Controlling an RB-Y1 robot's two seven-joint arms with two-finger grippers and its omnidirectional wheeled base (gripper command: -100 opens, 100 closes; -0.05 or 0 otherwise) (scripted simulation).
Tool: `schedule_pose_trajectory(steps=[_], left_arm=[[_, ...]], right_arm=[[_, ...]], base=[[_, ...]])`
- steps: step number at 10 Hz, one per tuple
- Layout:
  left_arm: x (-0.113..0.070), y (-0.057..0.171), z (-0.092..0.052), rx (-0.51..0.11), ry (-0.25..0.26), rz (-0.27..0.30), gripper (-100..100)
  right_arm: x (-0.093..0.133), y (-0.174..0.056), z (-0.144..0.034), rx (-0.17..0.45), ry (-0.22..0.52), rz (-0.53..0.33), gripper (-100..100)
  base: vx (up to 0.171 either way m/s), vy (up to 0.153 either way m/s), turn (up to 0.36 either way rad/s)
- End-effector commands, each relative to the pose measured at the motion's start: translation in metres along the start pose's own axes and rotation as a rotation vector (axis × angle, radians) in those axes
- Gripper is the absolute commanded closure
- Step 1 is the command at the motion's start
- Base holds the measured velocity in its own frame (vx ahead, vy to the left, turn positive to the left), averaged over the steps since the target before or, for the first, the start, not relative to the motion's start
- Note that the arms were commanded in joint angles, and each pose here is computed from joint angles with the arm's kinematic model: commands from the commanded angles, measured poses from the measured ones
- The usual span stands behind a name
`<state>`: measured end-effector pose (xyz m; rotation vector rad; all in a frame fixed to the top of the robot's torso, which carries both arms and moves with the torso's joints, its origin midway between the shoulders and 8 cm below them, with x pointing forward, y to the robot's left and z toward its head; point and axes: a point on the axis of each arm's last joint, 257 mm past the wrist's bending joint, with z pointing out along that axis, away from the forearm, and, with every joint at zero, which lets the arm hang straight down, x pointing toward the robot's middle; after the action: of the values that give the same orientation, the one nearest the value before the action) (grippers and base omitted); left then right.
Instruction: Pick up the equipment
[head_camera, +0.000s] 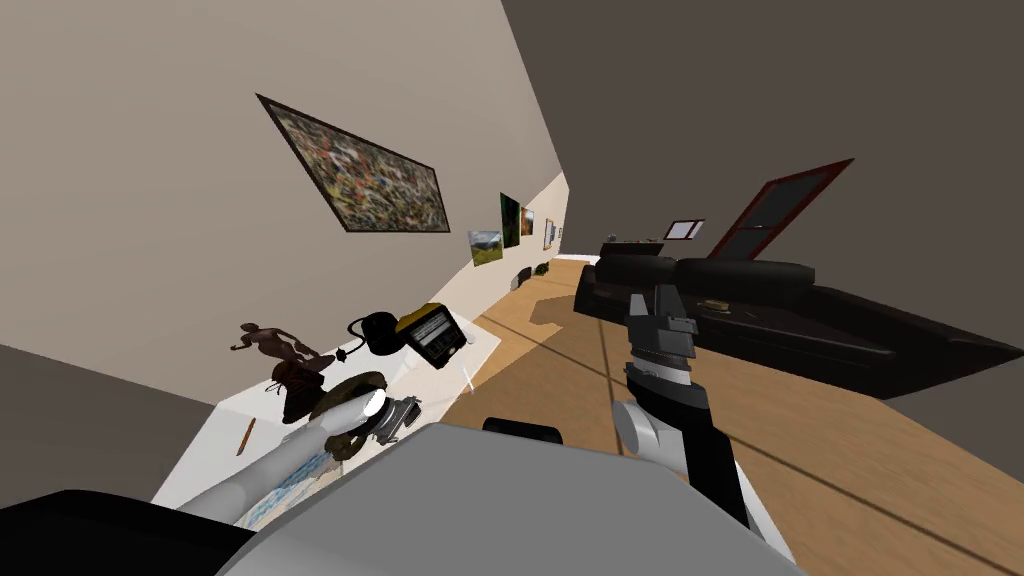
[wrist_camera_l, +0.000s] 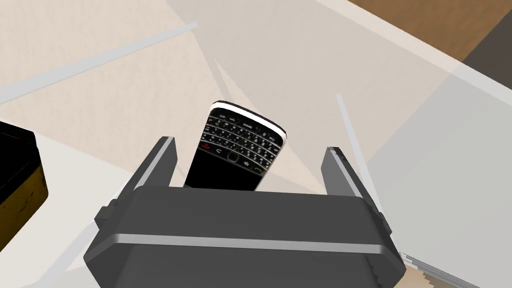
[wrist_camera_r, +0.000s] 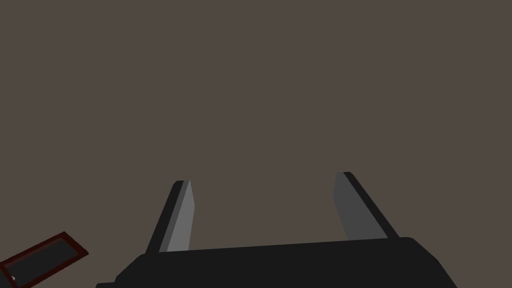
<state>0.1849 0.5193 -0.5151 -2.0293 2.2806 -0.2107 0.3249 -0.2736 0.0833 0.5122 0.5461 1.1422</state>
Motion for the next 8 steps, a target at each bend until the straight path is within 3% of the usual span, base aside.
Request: schedule_pose_trajectory(steps=[1, 7, 8], left_arm=[[-0.009, 0.009, -0.003, -0.028, -0.003, -0.009, -100], [-0.033, 0.078, -0.008, -0.17, -0.009, -0.031, -100], [-0.033, 0.078, -0.008, -0.17, -0.009, -0.031, -100]], right_arm=[[0.0, 0.0, 0.0, 0.0, 0.0, 0.0, 0], [0.0, 0.0, 0.0, 0.0, 0.0, 0.0, 0], [0.0, 0.0, 0.0, 0.0, 0.0, 0.0, 0]], base=[[0.005, 0.032, -0.185], [0.005, 0.023, -0.241], [0.002, 0.02, -0.08]])
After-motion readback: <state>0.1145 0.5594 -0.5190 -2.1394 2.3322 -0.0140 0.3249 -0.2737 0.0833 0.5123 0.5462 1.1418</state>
